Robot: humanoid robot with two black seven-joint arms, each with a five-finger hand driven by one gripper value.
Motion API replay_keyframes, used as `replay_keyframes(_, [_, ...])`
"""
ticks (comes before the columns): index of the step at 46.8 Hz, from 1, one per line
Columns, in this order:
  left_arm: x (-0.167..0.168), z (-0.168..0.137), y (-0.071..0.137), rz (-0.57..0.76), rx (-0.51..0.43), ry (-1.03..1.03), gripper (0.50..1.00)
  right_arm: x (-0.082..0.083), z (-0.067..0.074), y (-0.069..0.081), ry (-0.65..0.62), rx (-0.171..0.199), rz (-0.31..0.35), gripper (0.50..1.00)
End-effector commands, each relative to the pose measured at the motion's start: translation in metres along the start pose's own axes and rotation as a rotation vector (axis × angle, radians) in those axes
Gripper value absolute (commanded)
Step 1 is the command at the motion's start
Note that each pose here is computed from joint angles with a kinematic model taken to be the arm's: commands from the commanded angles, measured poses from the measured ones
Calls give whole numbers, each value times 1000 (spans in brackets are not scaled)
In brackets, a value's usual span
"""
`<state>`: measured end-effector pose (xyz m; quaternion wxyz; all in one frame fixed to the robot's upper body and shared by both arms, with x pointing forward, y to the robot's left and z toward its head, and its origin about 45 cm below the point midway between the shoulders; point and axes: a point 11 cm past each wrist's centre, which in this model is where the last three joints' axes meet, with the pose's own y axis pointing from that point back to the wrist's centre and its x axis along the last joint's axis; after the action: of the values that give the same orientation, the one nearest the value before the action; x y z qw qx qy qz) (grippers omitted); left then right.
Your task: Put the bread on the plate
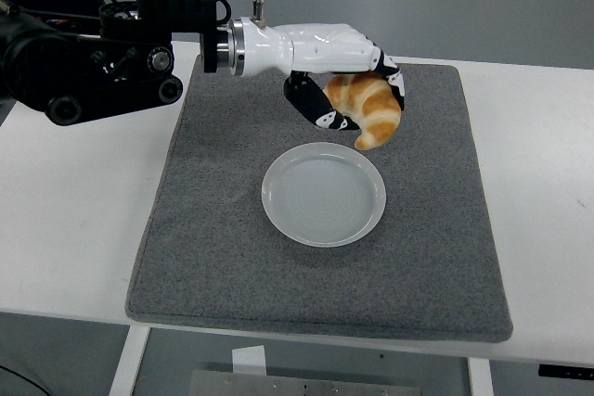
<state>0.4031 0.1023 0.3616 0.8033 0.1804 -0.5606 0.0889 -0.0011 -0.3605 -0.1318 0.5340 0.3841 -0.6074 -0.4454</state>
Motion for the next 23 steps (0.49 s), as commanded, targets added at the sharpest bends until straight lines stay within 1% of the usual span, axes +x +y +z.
replay_keyframes(1, [-14, -6, 2, -21, 12, 3, 500, 0, 0, 0, 0, 1, 0, 952])
replay_keyframes(11, [-41, -22, 8, -61, 48, 5, 500, 0, 0, 0, 0, -1, 0, 952])
replay_keyframes(16, [-60, -22, -1, -89, 39, 15, 500, 0, 0, 0, 0, 1, 0, 952])
replay_keyframes(23, [-76, -26, -3, -106, 46, 26, 500, 0, 0, 0, 0, -1, 0, 952])
